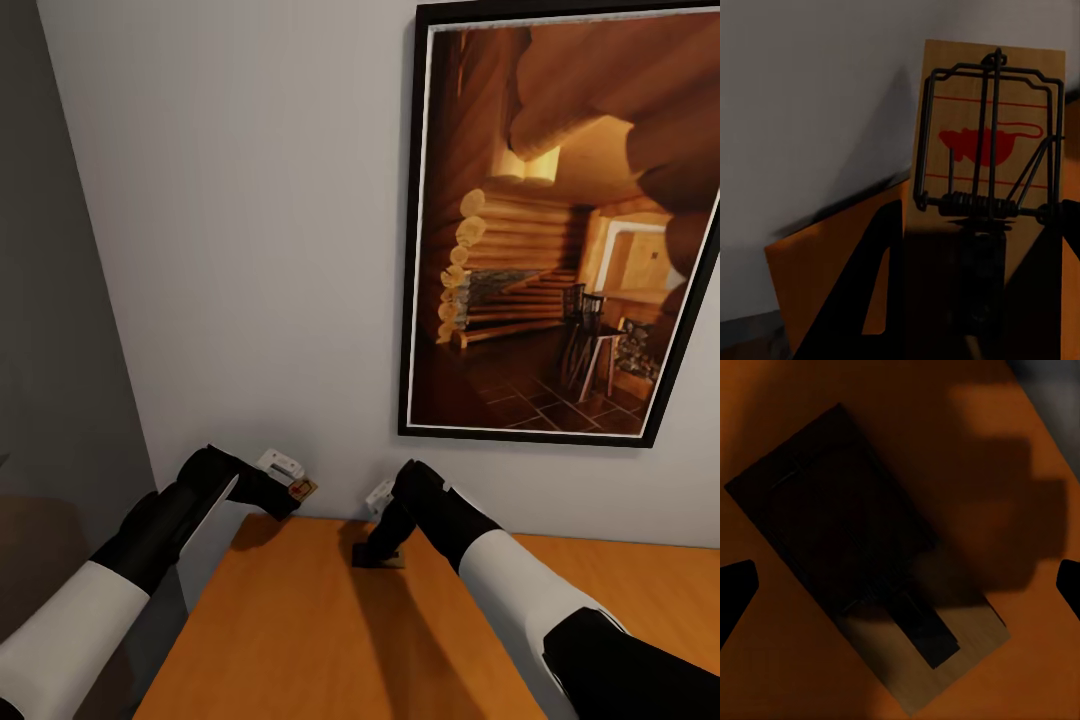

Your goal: Take the four mousetraps from the cabinet in the bathroom and place them on the bathroom floor. Make sure all four end up on the same floor surface, and ensure that at least two of them are either under or directly next to the same bathroom sink.

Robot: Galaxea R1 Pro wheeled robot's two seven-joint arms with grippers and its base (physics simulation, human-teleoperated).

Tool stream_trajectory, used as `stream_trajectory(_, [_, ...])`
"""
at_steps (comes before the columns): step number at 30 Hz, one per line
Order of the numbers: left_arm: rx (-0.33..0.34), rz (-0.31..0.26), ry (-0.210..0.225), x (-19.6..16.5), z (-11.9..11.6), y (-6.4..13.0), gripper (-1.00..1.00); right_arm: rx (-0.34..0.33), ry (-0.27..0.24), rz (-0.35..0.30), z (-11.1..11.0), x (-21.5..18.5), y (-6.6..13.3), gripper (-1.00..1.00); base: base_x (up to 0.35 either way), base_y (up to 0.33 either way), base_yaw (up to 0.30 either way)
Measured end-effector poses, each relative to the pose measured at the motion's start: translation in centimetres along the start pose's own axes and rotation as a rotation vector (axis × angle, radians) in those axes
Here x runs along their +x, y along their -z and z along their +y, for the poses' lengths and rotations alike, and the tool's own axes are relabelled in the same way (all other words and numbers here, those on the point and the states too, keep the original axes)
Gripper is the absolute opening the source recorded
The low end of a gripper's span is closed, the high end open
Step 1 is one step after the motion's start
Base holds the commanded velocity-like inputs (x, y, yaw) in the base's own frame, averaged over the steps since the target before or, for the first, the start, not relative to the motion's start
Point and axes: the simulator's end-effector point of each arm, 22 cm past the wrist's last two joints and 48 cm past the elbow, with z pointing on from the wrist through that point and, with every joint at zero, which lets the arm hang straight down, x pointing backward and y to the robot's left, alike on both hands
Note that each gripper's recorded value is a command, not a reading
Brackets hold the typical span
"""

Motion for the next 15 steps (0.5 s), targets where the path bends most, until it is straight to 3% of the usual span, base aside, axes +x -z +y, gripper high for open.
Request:
stream_trajectory(6, [0.001,0.000,0.000,0.00,-0.04,-0.01,-1.00,-0.009,0.002,0.019,0.11,0.87,-0.74,1.00,0.000,0.000,0.000])
stream_trajectory(15, [0.000,0.000,0.000,0.00,-0.02,0.04,-1.00,-0.014,0.032,-0.007,0.16,0.49,-0.95,1.00,0.000,0.000,0.000])
